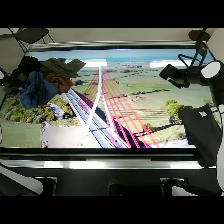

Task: Fold the shirts.

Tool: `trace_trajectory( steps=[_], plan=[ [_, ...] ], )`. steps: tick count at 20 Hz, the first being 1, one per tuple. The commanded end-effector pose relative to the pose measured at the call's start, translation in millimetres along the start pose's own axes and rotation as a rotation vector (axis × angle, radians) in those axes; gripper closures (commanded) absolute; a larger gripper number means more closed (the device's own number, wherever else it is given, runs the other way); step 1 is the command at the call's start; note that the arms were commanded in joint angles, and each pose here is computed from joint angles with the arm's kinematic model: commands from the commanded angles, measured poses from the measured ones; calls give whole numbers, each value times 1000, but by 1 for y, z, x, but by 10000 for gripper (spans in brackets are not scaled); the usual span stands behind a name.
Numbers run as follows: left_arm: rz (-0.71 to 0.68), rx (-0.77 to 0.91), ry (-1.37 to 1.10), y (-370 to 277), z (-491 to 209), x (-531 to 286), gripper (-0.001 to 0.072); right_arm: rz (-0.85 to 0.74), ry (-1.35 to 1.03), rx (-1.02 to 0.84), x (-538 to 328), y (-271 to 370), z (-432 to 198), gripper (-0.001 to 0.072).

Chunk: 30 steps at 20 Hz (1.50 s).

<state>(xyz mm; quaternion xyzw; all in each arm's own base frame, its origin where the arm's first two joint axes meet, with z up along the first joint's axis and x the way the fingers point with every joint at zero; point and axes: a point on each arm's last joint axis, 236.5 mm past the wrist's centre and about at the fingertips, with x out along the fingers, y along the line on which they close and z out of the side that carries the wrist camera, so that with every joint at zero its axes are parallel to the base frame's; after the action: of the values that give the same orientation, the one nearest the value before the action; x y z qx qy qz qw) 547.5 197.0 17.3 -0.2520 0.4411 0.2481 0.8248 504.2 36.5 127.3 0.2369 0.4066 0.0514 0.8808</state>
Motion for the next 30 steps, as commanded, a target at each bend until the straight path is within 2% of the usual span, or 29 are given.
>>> trace_trajectory(
  steps=[1, 8, 9, 10, 11, 12, 14, 17, 20, 22, 26, 30],
  plan=[
    [-12, -44, -4, 5, -2, 49, -12, 0, 165, 9, -2, 0, -39, 80],
    [8, -38, 57, 15, -30, 105, -6, 18, 272, 21, -7, 5, -63, 80],
    [10, -37, 60, 16, -32, 107, 74, 18, 292, 22, -8, 5, -68, 80],
    [12, -38, 65, 17, -33, 107, 237, 21, 303, 23, -9, 5, -70, 80],
    [18, -38, 80, 18, -36, 106, 484, 26, 303, 26, -9, 7, -70, 80],
    [25, -40, 104, 19, -40, 102, 659, 32, 301, 29, -9, 8, -70, 80],
    [18, -44, 114, 14, -38, 84, 677, 34, 278, 30, -8, 9, -65, 80],
    [-66, 10, -56, -19, 13, 9, 678, 39, 224, 31, -5, 10, -52, 80],
    [-199, 49, -295, -67, 61, -118, 678, 38, 202, 32, -4, 9, -47, 84],
    [-295, 148, -428, -104, 63, -213, 678, 40, 194, 30, -6, 10, -45, 107],
    [-510, 393, -542, -177, -9, -369, 677, 48, 134, -34, -40, 23, -36, 105],
    [-723, 600, -463, -242, -114, -433, 677, -68, 22, -152, -97, 14, -21, 98]
  ],
)
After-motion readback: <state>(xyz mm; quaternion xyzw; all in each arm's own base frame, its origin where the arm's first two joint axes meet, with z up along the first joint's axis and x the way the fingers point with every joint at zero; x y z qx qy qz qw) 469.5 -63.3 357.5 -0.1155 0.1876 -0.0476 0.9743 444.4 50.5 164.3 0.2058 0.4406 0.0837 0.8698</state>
